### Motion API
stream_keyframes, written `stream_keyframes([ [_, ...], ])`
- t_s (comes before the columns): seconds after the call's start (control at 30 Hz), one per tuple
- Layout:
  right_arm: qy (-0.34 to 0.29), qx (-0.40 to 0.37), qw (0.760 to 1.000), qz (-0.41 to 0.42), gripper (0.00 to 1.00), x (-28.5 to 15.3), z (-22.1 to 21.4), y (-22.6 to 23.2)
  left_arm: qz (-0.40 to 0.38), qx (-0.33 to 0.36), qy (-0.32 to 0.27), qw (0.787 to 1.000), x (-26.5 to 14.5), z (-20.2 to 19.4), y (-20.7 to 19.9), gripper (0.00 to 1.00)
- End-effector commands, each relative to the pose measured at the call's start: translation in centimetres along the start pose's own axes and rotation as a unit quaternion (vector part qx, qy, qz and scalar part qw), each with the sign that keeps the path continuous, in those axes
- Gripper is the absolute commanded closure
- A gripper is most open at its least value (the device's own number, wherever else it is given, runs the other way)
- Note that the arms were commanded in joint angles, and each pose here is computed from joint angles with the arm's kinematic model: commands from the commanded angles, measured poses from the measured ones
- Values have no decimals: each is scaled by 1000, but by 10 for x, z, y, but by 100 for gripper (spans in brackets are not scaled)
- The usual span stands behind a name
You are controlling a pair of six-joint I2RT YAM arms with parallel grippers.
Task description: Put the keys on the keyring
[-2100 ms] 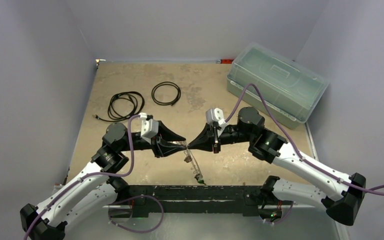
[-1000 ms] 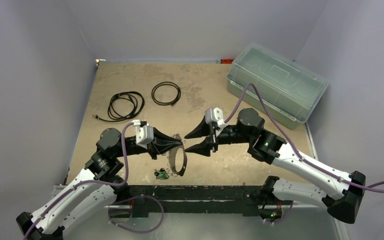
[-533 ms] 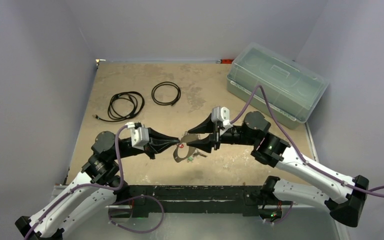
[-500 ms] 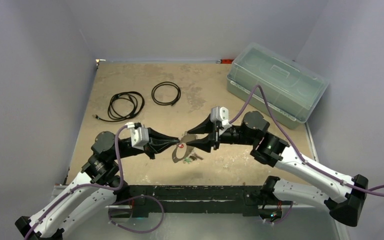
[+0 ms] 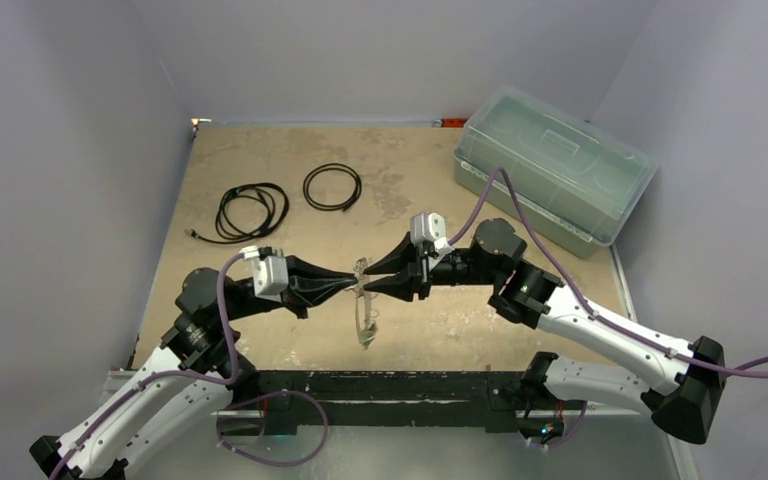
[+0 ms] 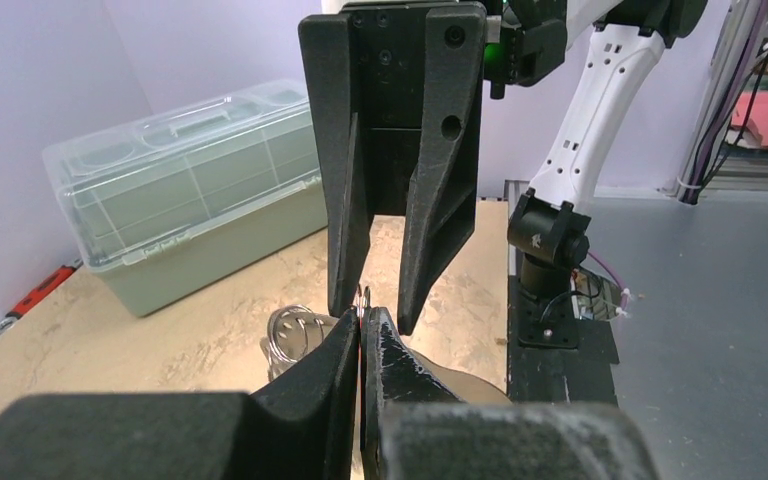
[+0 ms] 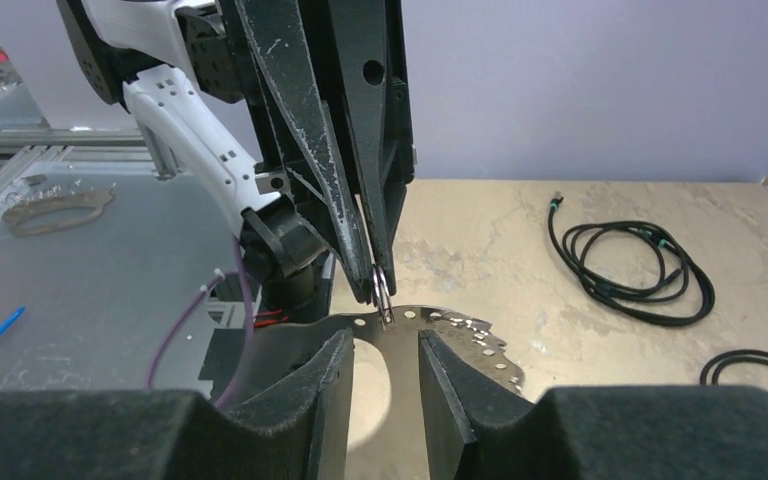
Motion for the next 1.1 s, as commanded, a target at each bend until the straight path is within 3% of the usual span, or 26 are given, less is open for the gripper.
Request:
stream_keyframes([
  [0.0,-33,-6,999,26,68,4,9,5,11,14,-48,999,0,17,1,100],
  [0.43,-66,-6,997,35,74,9,16,5,27,8,-84,996,-1,26,2,100],
  [1.07,-100,-3,993,56,81,14,26,7,33,0,-93,995,-1,26,5,100],
])
Point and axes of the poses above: each gripper's point midway between its finger pads, its own x axis out along the fingers, its own y axis along the line the jaws close on, z = x × y, the point moved 7 cm from there along -x, back along the fingers, and after that the axes turned 1 degree about x, right-handed, at the moved point
